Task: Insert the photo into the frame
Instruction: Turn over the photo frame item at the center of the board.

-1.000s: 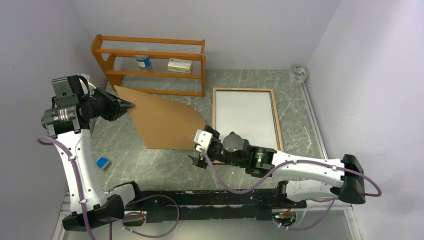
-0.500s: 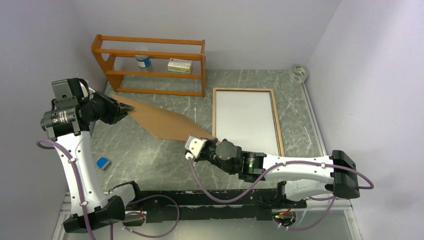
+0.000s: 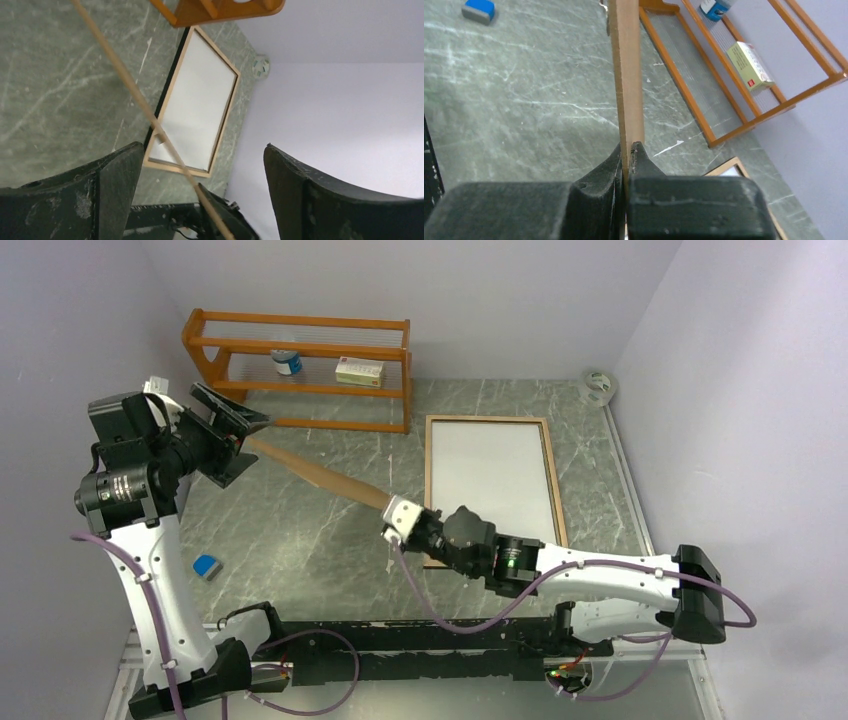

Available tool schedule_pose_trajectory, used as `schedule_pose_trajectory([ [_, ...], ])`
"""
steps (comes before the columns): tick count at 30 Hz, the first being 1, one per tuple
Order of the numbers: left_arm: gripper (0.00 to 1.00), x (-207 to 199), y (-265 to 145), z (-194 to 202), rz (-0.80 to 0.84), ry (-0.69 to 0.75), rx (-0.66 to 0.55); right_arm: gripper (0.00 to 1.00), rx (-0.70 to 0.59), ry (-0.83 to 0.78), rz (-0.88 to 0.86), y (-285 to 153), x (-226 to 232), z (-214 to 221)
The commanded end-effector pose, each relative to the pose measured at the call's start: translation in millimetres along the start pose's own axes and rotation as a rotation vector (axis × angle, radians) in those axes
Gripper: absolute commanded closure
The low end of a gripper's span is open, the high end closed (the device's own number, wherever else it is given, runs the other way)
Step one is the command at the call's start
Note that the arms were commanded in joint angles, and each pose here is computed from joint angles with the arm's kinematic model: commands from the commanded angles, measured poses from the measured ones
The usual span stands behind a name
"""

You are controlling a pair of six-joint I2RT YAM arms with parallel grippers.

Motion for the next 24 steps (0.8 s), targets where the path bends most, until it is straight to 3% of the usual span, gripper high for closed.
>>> schedule_pose_trajectory([
  [1, 0.06, -19.3, -15.1, -26.7, 0.041, 0.182, -0.155, 1.00, -0.167, 0.258, -0.029, -1.2, -28.4, -58.8],
  [13, 0.06, -11.0, -7.6, -34.9, 0.059, 0.316, -0.241, 1.00, -0.231, 0.637, -0.085, 10.7, -88.8, -75.0],
  [24, 0.06, 41.0, 29.3, -9.0, -0.005, 0.340, -0.137, 1.00, -0.303, 0.958, -0.277, -14.6, -116.9, -98.1],
])
Point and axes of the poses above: each gripper's point midway between its finger pads, its own y axis out along the fingers, its own x axis along the line the jaws close on, z = x × y, the point moved 1 cm from there along -y, back along the fingers, and after that the axes turned 11 degrees about y, right-handed, at the moved point
